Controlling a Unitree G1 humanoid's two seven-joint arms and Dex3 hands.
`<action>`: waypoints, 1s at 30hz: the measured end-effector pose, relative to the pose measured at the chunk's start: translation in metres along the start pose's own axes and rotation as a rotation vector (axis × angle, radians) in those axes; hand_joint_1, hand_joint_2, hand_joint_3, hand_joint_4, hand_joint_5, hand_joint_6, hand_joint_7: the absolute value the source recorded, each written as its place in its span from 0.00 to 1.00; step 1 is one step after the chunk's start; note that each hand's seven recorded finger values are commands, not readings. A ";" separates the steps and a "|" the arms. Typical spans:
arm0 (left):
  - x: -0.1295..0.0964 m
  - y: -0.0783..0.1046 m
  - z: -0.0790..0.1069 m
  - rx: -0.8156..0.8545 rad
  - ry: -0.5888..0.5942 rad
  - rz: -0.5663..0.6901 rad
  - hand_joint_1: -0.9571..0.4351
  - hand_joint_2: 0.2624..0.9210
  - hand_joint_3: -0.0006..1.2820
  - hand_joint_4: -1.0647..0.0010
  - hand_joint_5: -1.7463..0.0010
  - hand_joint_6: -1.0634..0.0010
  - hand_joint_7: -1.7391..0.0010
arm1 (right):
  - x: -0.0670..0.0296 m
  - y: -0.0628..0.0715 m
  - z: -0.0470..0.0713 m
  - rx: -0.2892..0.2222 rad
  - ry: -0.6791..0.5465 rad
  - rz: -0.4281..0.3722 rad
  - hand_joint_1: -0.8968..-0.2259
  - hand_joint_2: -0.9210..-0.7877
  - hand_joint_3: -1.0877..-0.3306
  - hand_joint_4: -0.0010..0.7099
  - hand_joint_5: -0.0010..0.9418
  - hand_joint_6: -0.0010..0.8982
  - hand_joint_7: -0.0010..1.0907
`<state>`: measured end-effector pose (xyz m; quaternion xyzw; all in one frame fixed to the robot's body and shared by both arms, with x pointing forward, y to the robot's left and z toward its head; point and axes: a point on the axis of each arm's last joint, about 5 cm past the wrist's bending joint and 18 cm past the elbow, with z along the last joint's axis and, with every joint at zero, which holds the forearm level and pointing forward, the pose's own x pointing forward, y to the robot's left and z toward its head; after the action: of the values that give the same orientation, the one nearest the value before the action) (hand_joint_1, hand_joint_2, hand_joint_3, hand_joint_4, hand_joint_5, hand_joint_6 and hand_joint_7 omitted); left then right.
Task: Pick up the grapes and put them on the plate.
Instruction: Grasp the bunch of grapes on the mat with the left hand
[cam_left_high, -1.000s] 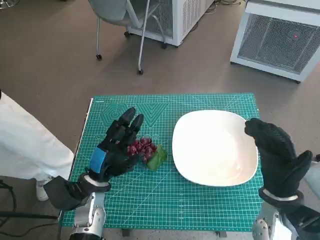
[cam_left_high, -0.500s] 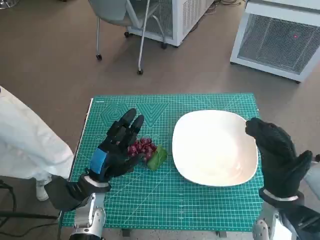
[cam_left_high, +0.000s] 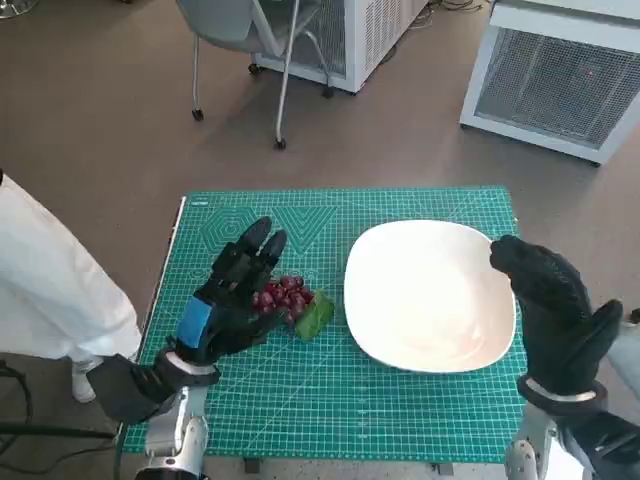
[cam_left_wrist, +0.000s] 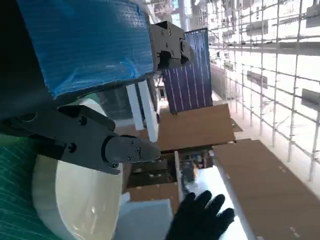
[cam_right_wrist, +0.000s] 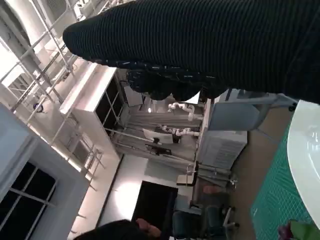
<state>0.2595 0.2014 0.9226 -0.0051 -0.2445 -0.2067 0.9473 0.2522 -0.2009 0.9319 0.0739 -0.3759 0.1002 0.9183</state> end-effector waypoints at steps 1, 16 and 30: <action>0.000 0.001 0.002 0.032 0.008 -0.002 0.50 1.00 0.10 0.80 1.00 0.83 0.86 | 0.0000 0.000 0.000 0.000 0.000 0.000 0.75 0.00 0.63 0.63 0.42 0.22 0.79; 0.008 0.006 0.028 0.667 0.207 -0.013 0.39 0.67 0.00 0.84 1.00 0.70 0.98 | 0.0030 0.000 0.001 0.000 -0.011 0.004 0.75 0.00 0.62 0.63 0.42 0.21 0.79; 0.015 -0.021 0.028 1.160 0.473 -0.136 0.44 0.64 0.00 0.86 1.00 0.69 1.00 | 0.0037 0.000 0.001 0.002 -0.012 0.006 0.75 0.00 0.62 0.63 0.43 0.20 0.80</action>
<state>0.2503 0.1796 0.9528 0.5709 -0.1006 -0.0958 0.8092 0.2543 -0.2003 0.9350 0.0745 -0.3814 0.1029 0.9156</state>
